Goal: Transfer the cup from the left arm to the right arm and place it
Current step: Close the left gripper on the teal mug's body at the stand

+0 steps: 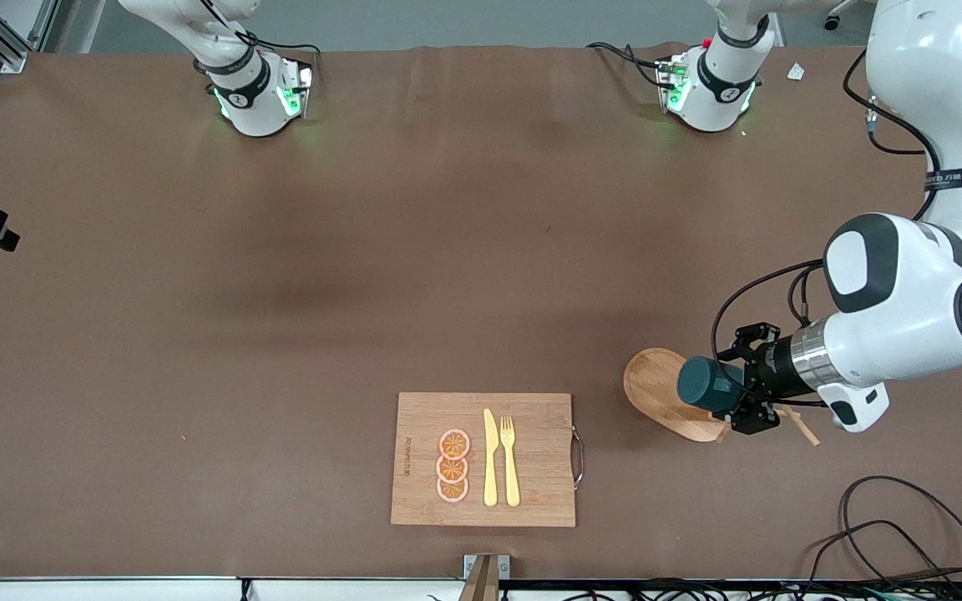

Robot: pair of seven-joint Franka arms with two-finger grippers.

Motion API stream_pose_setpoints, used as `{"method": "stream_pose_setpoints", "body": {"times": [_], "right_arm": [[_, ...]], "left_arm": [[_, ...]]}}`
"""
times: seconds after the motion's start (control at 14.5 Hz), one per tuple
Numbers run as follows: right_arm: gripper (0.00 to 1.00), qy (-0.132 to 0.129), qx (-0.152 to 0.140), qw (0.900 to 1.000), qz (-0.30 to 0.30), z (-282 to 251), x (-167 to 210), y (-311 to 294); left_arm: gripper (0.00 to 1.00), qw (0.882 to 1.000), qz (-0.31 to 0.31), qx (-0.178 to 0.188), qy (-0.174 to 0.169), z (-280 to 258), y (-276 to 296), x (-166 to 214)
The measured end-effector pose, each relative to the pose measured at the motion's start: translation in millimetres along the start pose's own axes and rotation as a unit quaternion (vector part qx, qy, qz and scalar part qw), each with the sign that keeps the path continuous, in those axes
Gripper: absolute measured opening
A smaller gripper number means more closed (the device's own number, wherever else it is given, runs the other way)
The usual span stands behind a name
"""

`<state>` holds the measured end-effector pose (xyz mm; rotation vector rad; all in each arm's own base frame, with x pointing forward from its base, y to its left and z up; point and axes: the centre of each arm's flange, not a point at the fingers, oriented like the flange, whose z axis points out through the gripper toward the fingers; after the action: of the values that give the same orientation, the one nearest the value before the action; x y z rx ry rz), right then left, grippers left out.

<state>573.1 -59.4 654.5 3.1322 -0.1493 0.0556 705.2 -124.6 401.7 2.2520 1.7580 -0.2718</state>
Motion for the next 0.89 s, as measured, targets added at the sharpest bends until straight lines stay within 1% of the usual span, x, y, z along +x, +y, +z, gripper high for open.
{"method": "stream_pose_setpoints", "body": {"times": [0.21, 0.48, 0.89], "right_arm": [[1.00, 0.000, 0.000, 1.000, 0.000, 0, 0, 0], [1.00, 0.000, 0.000, 1.000, 0.000, 0, 0, 0], [1.00, 0.000, 0.000, 1.000, 0.000, 0, 0, 0]], "left_arm": [[1.00, 1.000, -0.002, 0.005, -0.004, 8, 0, 2], [1.00, 1.000, 0.003, 0.007, -0.025, 17, 0, 6], [0.99, 0.999, 0.012, 0.007, -0.029, 19, 0, 15]]}}
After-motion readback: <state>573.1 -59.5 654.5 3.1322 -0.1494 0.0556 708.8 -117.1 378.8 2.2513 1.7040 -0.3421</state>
